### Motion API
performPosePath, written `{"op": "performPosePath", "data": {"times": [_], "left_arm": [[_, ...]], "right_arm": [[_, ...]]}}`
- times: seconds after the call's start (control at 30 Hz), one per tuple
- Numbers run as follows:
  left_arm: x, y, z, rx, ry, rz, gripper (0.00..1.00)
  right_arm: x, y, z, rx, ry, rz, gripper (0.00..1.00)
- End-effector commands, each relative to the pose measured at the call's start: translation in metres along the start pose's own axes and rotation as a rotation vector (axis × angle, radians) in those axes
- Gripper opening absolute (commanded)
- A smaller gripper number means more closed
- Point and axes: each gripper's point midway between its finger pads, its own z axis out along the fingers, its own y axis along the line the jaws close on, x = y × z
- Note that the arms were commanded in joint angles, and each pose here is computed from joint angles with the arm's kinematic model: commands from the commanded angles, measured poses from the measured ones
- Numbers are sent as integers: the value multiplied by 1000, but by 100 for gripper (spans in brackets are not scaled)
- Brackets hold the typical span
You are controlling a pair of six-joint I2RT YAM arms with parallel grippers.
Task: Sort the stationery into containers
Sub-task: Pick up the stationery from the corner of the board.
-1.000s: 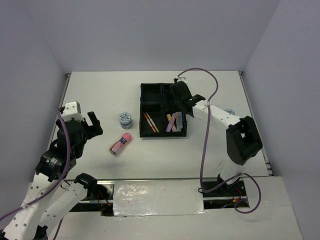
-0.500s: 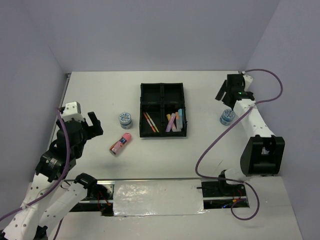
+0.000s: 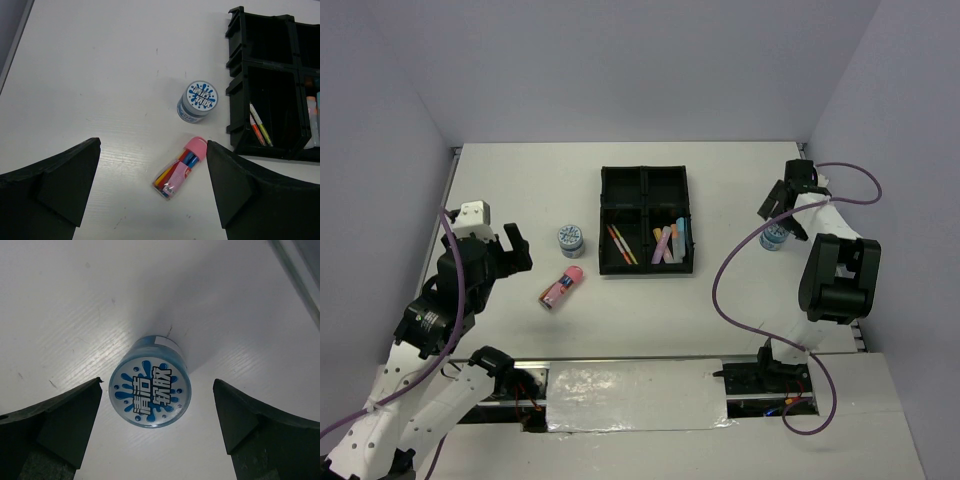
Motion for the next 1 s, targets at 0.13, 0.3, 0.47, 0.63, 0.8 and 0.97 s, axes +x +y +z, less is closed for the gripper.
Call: {"op": "performPosePath", "data": {"times": [0.13, 0.3, 0.47, 0.63, 0.8, 0.97], "left_arm": [[-10, -8, 0, 45, -41, -4, 99], [-10, -10, -1, 57, -45, -3, 99], [-10, -10, -1, 59, -45, -4, 99], [-11, -10, -2, 66, -49, -5, 99], [-10, -9, -1, 58, -46, -4, 99], [-11, -7, -2, 49, -52, -9, 99]], "right_arm": [[18, 11, 25, -54, 43, 8, 92], [18, 11, 19, -74, 17, 17, 50], [15, 20, 8, -115, -4, 2, 0], [-7, 71, -32, -202, -86, -90, 0], [-26, 172, -111, -411, -200, -247, 0], [-33, 270, -151, -544, -251, -424, 0]]}}
